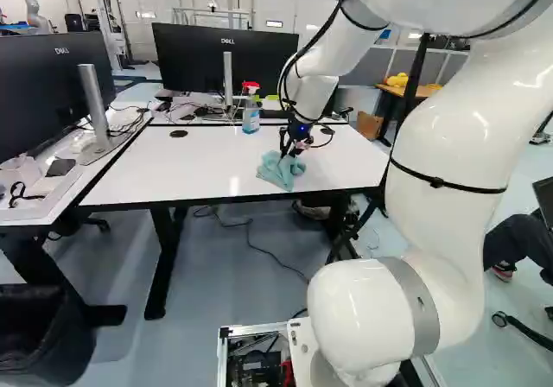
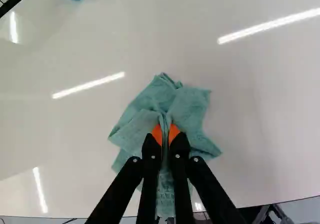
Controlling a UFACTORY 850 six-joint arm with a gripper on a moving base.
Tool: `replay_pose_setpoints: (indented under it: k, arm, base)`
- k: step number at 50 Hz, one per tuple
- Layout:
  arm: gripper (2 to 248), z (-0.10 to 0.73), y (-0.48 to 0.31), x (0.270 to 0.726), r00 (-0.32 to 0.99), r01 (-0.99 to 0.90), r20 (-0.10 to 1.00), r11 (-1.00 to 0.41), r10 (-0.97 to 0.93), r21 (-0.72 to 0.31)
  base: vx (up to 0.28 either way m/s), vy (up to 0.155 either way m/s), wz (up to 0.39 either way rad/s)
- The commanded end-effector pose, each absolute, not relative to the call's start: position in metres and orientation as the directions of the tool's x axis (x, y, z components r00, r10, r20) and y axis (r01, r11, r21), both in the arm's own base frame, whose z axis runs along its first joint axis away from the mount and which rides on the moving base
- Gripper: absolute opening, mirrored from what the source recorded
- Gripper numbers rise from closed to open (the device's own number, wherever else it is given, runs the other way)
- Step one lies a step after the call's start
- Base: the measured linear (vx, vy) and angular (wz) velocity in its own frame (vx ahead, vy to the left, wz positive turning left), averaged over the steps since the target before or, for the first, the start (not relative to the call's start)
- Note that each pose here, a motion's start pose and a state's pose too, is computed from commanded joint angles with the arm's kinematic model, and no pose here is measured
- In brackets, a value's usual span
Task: Clean the table with the green towel
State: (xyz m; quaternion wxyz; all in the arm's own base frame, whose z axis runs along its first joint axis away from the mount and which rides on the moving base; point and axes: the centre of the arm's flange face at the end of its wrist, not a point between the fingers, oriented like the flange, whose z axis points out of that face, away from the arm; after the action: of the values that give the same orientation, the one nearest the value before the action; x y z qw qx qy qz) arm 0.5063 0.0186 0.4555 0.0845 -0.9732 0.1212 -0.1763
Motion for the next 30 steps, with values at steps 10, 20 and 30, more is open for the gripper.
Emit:
replay_pose_setpoints:
  k: [10,20,30]
  arm:
    - [35,0.455,0.036,0.512,0.916,-0.173,0.325,-0.963,-0.235,-0.208]
    - [35,0.456,0.051,0.505,0.923,-0.145,0.323,-0.967,-0.208,-0.207]
    - [35,0.456,0.059,0.489,0.929,-0.126,0.318,-0.97,-0.189,-0.206]
  base:
    - [0.0,0.0,0.0]
    - [0.0,0.0,0.0]
    - [0.0,0.0,0.0]
